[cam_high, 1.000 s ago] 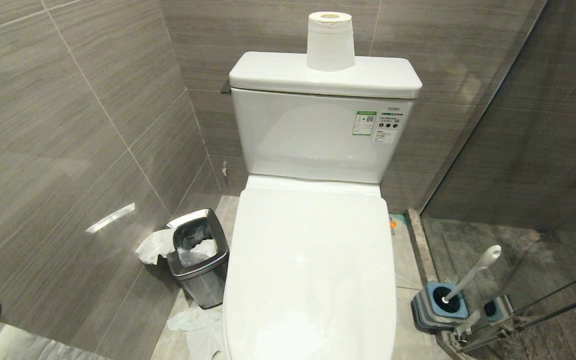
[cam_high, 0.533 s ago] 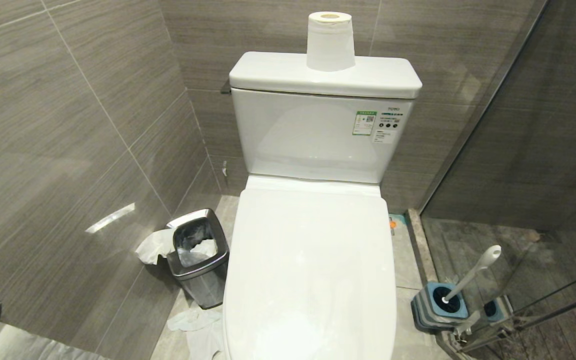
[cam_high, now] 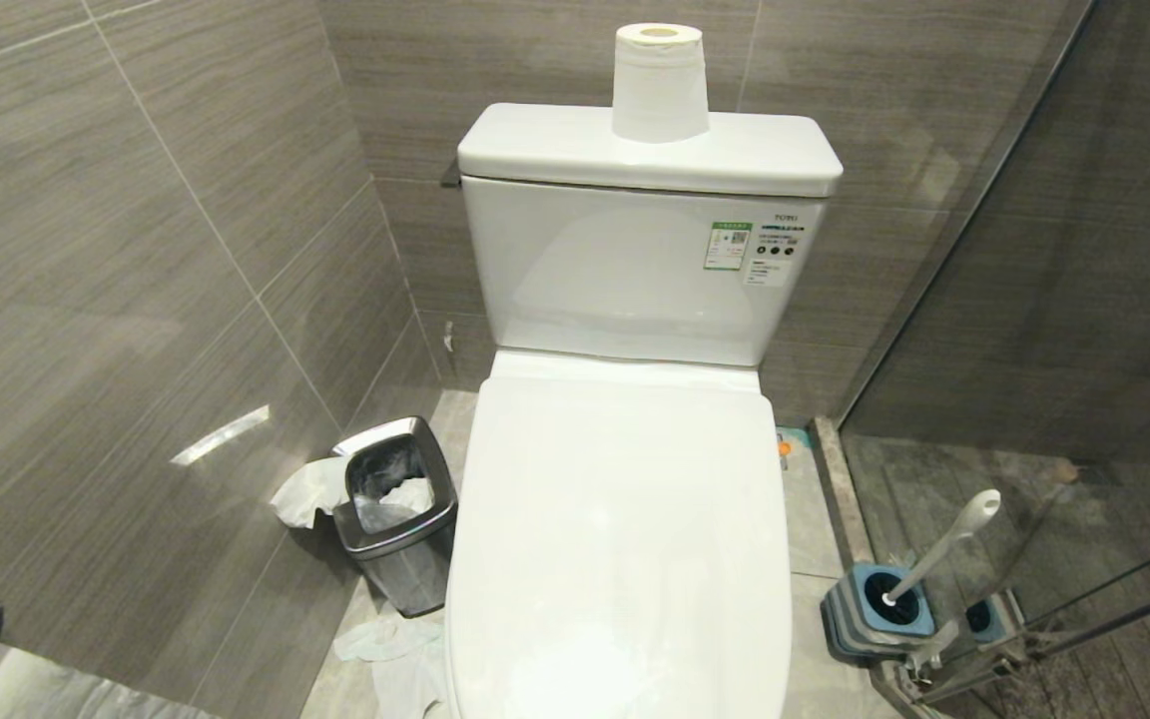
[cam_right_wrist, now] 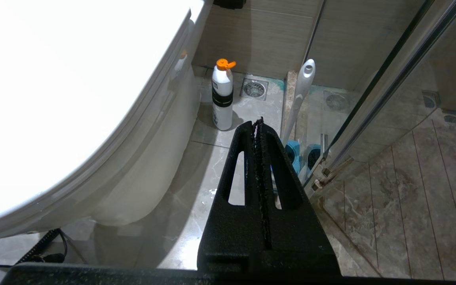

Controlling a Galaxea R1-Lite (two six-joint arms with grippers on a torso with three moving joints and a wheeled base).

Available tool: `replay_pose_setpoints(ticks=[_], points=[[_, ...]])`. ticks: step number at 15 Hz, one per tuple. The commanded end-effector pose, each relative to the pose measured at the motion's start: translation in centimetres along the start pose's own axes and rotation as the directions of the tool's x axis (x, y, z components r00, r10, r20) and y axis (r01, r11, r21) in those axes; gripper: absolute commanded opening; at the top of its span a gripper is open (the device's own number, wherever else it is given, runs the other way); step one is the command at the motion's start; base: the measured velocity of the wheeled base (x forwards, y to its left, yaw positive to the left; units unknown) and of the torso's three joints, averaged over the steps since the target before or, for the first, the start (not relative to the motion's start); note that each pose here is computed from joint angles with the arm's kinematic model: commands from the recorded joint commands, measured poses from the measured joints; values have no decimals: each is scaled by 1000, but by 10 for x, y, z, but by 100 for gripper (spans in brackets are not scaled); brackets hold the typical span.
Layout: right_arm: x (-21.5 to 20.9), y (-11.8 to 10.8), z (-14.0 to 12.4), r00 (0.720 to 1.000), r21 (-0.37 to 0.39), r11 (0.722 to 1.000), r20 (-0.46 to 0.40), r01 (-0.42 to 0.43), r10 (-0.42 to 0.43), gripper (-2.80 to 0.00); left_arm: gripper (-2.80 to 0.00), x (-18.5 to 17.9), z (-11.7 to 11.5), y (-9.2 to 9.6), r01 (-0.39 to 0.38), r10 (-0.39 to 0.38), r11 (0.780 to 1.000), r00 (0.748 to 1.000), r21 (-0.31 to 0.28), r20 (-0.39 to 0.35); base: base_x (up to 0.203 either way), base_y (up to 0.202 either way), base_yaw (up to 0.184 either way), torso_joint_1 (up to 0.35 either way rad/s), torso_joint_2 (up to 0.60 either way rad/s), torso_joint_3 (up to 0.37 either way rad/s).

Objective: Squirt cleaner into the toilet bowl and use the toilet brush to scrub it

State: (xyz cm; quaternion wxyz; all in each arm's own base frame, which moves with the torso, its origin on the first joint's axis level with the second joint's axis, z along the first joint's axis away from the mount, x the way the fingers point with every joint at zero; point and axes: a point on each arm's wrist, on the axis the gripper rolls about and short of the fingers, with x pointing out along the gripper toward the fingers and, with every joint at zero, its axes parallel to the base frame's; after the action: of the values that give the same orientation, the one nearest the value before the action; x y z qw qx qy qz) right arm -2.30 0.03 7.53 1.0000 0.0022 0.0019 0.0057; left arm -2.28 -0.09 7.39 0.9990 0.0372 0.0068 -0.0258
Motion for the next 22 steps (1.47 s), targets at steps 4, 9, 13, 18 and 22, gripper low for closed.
replay_pose_setpoints(ticks=[4,9,13,18,22], points=[[0,0,0,1000,0,1000,-1,-1,1,-280,-280,0,-1,0,0,0,1000,1000,0,-4,0,0,0,0,0,0],[0,0,0,1000,0,1000,-1,0,0,-280,-280,0,-1,0,0,0,1000,1000,0,-4,0,0,0,0,0,0],[0,0,0,1000,0,1000,-1,-1,1,-280,-280,0,-1,0,0,0,1000,1000,0,-4,0,0,0,0,0,0],[0,0,0,1000,0,1000,-1,0,0,-280,-280,0,-1,0,0,0,1000,1000,0,-4,0,0,0,0,0,0],[0,0,0,1000,0,1000,-1,-1,1,-280,-280,0,-1,0,0,0,1000,1000,0,-4,0,0,0,0,0,0]])
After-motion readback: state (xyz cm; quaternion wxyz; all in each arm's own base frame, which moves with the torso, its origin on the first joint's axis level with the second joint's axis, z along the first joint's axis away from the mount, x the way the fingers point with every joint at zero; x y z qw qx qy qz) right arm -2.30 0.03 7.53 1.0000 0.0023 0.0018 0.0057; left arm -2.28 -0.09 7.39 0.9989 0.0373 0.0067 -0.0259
